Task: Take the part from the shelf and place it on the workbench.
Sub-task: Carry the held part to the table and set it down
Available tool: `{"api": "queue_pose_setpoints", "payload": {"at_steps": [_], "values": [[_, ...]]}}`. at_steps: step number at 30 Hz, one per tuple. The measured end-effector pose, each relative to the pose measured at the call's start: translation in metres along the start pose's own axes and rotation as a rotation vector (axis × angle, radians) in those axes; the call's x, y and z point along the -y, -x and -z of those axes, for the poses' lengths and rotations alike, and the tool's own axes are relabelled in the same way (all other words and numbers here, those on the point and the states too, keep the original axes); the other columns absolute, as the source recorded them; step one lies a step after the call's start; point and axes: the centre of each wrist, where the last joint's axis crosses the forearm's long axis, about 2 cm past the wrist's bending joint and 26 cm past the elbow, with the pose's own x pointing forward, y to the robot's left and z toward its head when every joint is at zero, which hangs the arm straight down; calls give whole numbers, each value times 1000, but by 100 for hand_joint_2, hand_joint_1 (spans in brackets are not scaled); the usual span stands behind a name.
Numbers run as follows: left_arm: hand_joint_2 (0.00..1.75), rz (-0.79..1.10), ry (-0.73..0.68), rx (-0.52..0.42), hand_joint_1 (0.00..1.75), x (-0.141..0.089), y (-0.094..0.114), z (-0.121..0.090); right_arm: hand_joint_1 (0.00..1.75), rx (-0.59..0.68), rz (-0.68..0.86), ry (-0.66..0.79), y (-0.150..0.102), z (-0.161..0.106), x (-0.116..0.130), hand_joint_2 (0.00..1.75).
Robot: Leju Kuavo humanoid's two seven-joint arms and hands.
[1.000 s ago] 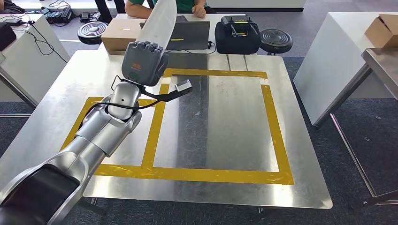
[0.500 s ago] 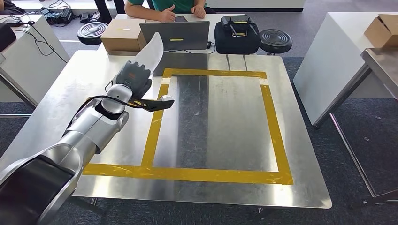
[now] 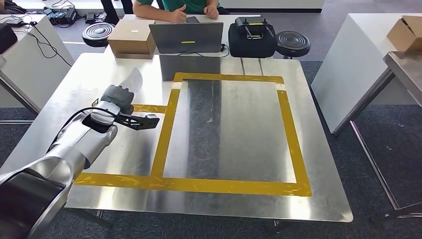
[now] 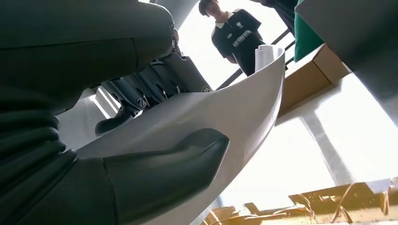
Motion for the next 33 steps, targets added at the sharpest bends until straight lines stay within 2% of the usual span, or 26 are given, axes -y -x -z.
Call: {"api": "queue_pose_setpoints", "payload": {"at_steps": [9, 14, 24, 28, 33], "values": [[175, 14, -37, -69, 175, 30, 27, -9, 0, 10, 18, 2, 0, 0, 0, 0], [175, 5, -61, -52, 175, 44, 27, -15, 0, 1, 21, 3, 1, 0, 0, 0], [175, -58, -51, 38, 175, 65, 5, -24, 0, 17, 34, 7, 0, 0, 2, 0], [175, -113, -61, 91, 175, 74, -18, -31, 0, 12, 37, 8, -1, 0, 2, 0], [175, -145, -61, 94, 175, 87, -46, -44, 0, 17, 32, 7, -2, 0, 2, 0]]}}
